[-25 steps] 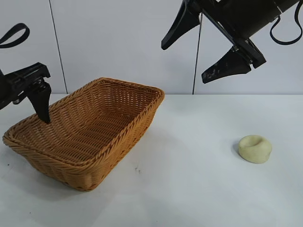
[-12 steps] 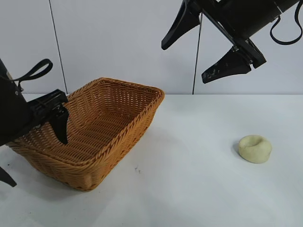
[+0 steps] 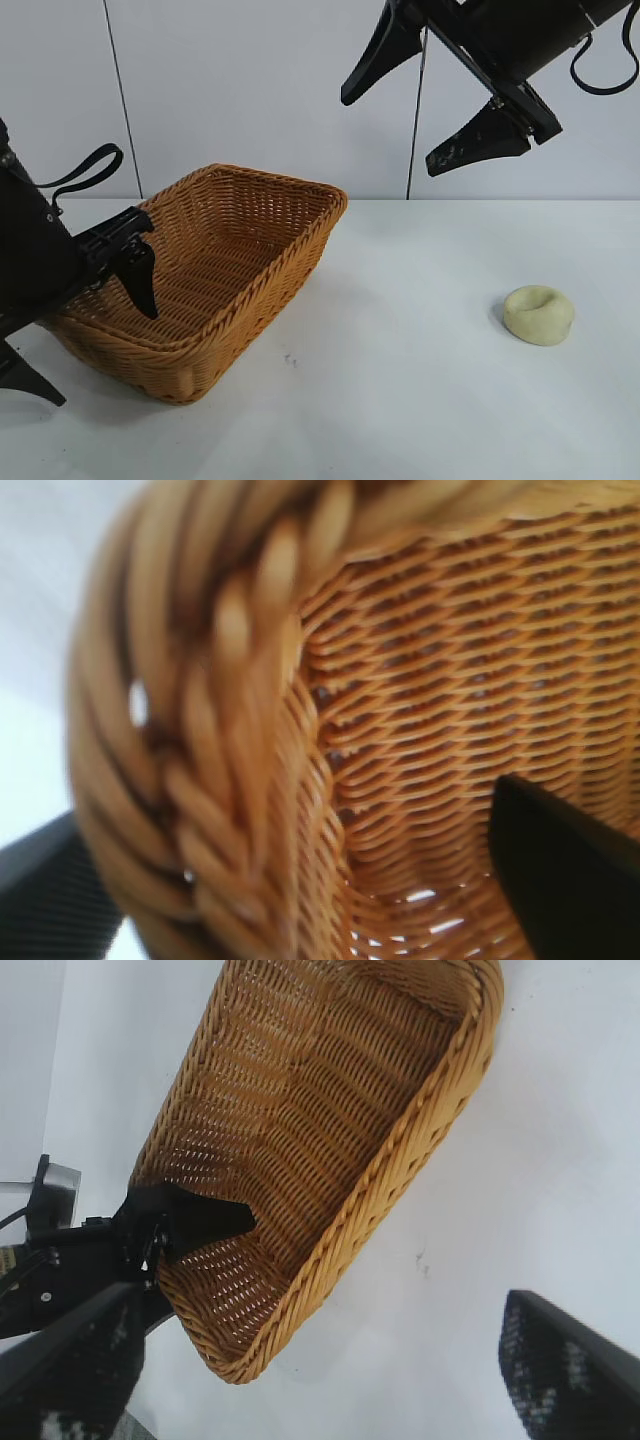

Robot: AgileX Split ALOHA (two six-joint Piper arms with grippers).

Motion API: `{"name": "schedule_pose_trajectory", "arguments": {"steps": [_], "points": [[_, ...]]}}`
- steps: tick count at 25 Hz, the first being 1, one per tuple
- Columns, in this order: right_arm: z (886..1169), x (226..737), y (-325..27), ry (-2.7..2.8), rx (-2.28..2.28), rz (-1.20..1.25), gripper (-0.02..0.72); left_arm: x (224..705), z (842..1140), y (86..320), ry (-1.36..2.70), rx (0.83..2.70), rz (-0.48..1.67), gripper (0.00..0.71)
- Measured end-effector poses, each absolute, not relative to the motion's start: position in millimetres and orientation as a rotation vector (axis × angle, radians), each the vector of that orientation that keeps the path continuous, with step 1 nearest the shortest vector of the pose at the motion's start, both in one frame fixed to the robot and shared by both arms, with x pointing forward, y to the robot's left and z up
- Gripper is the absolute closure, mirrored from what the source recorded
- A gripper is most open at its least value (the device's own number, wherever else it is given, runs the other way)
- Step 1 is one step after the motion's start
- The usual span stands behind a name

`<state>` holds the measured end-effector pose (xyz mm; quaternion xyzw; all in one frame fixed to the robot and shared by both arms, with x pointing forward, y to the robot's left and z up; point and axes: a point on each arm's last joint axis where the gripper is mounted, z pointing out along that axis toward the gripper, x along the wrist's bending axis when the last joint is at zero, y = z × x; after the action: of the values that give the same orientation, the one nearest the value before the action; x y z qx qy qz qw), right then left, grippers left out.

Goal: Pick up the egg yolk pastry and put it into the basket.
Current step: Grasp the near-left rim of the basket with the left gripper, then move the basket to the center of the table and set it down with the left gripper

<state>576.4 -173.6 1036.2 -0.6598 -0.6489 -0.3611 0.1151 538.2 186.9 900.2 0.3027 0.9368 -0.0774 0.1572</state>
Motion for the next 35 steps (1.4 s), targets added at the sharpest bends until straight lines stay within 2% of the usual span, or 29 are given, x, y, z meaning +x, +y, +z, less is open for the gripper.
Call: {"name": "schedule_pose_trajectory", "arguments": {"steps": [4, 6, 15, 22, 35], "points": [[1036, 576, -173, -1.902, -1.927, -1.050, 0.017, 538, 897, 191, 2.710, 0.843, -0.230, 0.539], [1036, 576, -173, -1.902, -1.927, -1.050, 0.017, 539, 897, 194, 2.723, 0.807, -0.240, 0.609], [1036, 576, -173, -1.902, -1.927, -1.050, 0.017, 542, 902, 191, 2.718, 0.846, -0.296, 0.615], [1036, 575, -173, -1.902, -1.918, -1.038, 0.017, 570, 928, 180, 2.590, 1.074, -0.329, 0.615], [1036, 573, -173, -1.905, -1.905, -1.020, 0.017, 617, 936, 202, 2.376, 1.627, -0.362, 0.615]]}}
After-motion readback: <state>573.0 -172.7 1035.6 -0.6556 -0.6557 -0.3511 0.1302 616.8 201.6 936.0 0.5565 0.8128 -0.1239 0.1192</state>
